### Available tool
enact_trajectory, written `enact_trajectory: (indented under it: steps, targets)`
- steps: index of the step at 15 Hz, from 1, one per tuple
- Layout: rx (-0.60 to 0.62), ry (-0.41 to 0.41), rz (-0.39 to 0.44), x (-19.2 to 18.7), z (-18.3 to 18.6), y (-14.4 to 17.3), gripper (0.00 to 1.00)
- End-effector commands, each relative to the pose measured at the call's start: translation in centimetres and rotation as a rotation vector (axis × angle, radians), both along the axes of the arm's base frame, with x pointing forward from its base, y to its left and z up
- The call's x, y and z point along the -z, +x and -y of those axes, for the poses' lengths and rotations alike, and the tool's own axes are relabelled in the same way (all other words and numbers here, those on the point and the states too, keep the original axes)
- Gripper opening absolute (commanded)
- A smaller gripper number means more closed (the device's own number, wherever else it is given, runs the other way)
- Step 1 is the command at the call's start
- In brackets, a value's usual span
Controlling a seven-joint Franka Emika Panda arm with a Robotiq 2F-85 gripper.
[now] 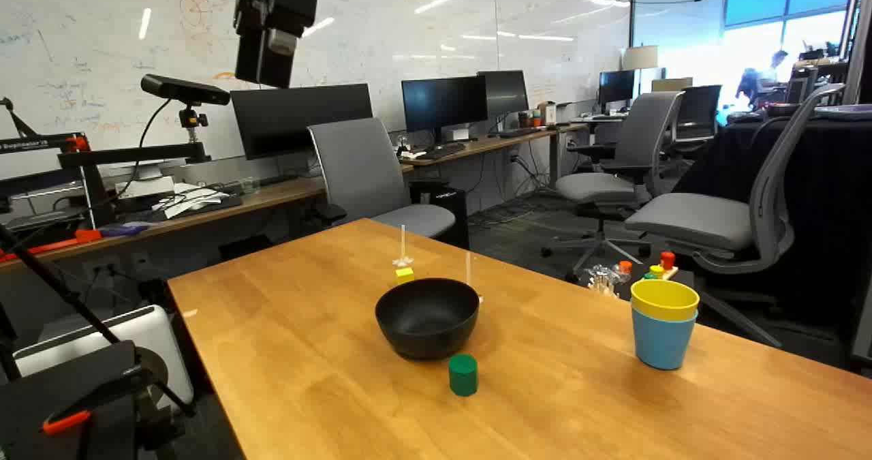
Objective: Put the green and yellow blocks in the black bowl
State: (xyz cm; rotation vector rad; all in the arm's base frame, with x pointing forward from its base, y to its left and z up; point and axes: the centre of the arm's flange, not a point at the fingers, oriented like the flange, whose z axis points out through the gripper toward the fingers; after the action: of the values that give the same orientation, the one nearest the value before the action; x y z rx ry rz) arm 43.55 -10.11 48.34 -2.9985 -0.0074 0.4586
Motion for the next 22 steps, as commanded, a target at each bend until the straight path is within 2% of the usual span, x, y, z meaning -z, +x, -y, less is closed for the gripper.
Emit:
enact_trajectory:
  steps: [1,15,22]
  targets:
    - [0.000,-0.001,0.004,-0.1,0.0,0.0,1.00]
    - [0.000,-0.002,0.013,-0.6,0.0,0.1,1.00]
    - [0.059,-0.035,0.038,0.8,-0.4,1.3,1.00]
